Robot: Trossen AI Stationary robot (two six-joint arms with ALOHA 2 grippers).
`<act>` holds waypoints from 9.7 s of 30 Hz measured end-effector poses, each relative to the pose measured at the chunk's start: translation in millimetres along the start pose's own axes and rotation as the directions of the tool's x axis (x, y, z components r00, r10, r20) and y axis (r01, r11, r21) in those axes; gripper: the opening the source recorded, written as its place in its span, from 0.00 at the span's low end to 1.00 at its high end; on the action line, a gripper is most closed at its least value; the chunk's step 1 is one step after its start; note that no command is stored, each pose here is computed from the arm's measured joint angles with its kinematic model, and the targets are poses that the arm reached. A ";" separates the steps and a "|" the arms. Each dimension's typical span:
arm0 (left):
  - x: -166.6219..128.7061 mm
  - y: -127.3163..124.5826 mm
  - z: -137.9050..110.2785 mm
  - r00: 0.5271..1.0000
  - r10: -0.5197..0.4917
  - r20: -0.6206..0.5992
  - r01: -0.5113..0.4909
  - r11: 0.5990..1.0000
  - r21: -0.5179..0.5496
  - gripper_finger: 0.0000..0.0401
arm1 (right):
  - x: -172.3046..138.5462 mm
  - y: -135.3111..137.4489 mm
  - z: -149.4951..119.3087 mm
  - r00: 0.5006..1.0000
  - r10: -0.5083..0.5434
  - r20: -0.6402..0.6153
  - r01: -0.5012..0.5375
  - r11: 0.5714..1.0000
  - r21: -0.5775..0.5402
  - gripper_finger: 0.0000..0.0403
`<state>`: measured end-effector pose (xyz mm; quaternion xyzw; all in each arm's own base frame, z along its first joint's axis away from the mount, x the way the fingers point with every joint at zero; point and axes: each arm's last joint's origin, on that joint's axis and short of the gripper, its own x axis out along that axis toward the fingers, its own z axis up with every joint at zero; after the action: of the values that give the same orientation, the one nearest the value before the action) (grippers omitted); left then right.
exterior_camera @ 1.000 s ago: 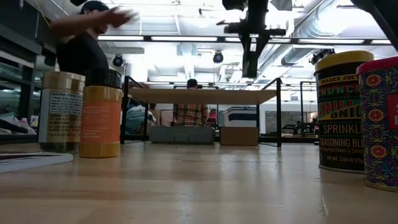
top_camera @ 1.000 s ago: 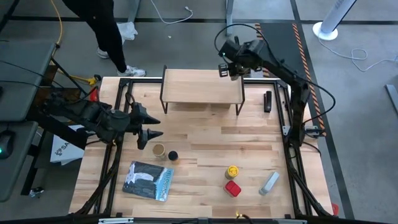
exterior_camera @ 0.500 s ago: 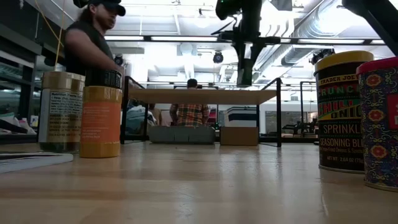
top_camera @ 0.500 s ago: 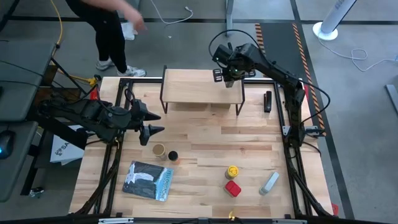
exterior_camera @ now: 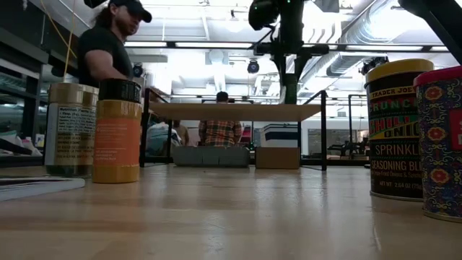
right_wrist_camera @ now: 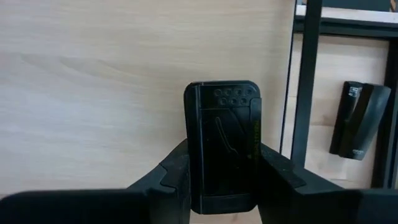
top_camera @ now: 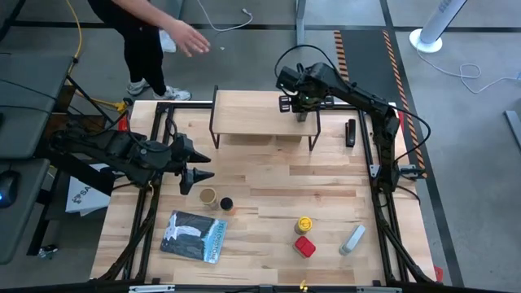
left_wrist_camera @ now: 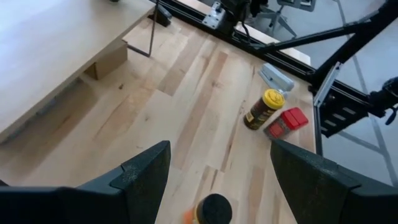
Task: Shelf spices
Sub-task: Put the green seasoning can on the shelf, then put the yellow seasoning bottle on the shelf
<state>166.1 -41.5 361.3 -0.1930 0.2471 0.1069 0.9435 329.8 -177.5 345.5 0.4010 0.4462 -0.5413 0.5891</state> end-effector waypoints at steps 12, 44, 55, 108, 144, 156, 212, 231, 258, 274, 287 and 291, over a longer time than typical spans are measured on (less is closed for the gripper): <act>-0.3 -0.6 -0.4 1.000 -0.003 -0.001 0.003 0.999 0.038 0.68 | 1.2 -4.2 5.7 1.000 -0.011 0.013 0.011 1.000 0.014 0.59; 8.7 -9.1 -1.4 0.989 -0.122 -0.077 0.139 0.950 0.279 0.68 | -141.0 -28.7 -145.4 0.888 0.438 -0.140 -0.450 0.762 -0.466 0.60; 45.5 -50.5 -38.0 0.912 -0.199 -0.358 0.298 0.923 0.244 0.68 | -119.0 -19.7 -268.0 0.938 0.255 -0.236 -0.344 0.577 -0.741 0.60; 51.2 -86.0 -14.1 0.759 0.182 -0.625 0.203 0.846 0.492 0.68 | -96.1 -58.3 -359.2 0.949 0.250 -0.194 -0.312 0.635 -0.707 0.60; 50.3 -68.6 -14.6 0.714 0.327 -0.619 0.285 0.672 0.683 0.68 | -61.6 15.9 -349.5 0.892 0.452 -0.031 -0.370 0.688 -0.625 0.60; 1.2 -28.9 -37.1 0.844 0.152 -0.514 0.226 0.770 0.597 0.68 | -67.3 23.6 -355.0 0.840 0.538 -0.064 -0.510 0.745 -0.431 0.60; -32.8 -16.7 -32.2 0.989 0.036 -0.145 0.041 0.868 0.495 0.68 | -18.0 18.7 -353.7 0.980 0.045 -0.192 -0.072 0.988 -0.137 0.59; -32.7 -16.5 -31.9 0.990 0.040 -0.139 0.034 0.869 0.493 0.68 | -1.1 27.9 -379.3 0.988 0.066 -0.140 -0.042 0.985 0.168 0.59; -32.0 -20.4 -26.0 0.998 0.036 -0.048 -0.012 0.903 0.430 0.68 | 28.5 54.6 -324.0 0.991 -0.008 -0.137 0.038 0.975 0.217 0.59; -32.0 -20.8 -25.5 0.999 0.036 -0.039 -0.016 0.910 0.415 0.68 | 58.4 73.6 -293.4 0.980 -0.047 -0.194 0.093 0.967 0.236 0.59; -32.4 -32.6 -14.0 0.995 -0.073 0.061 0.046 0.930 0.365 0.68 | 58.6 79.0 -280.6 0.982 -0.033 -0.188 0.078 0.968 0.237 0.51; -34.4 -38.0 -8.0 0.984 -0.144 0.102 0.102 0.936 0.338 0.68 | 41.0 82.7 -283.5 0.993 -0.015 -0.118 0.037 0.981 0.190 0.51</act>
<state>144.6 -82.8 384.1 -0.0395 0.1895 0.0164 0.9809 386.8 89.5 225.9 0.4808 0.4307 -0.5651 0.5138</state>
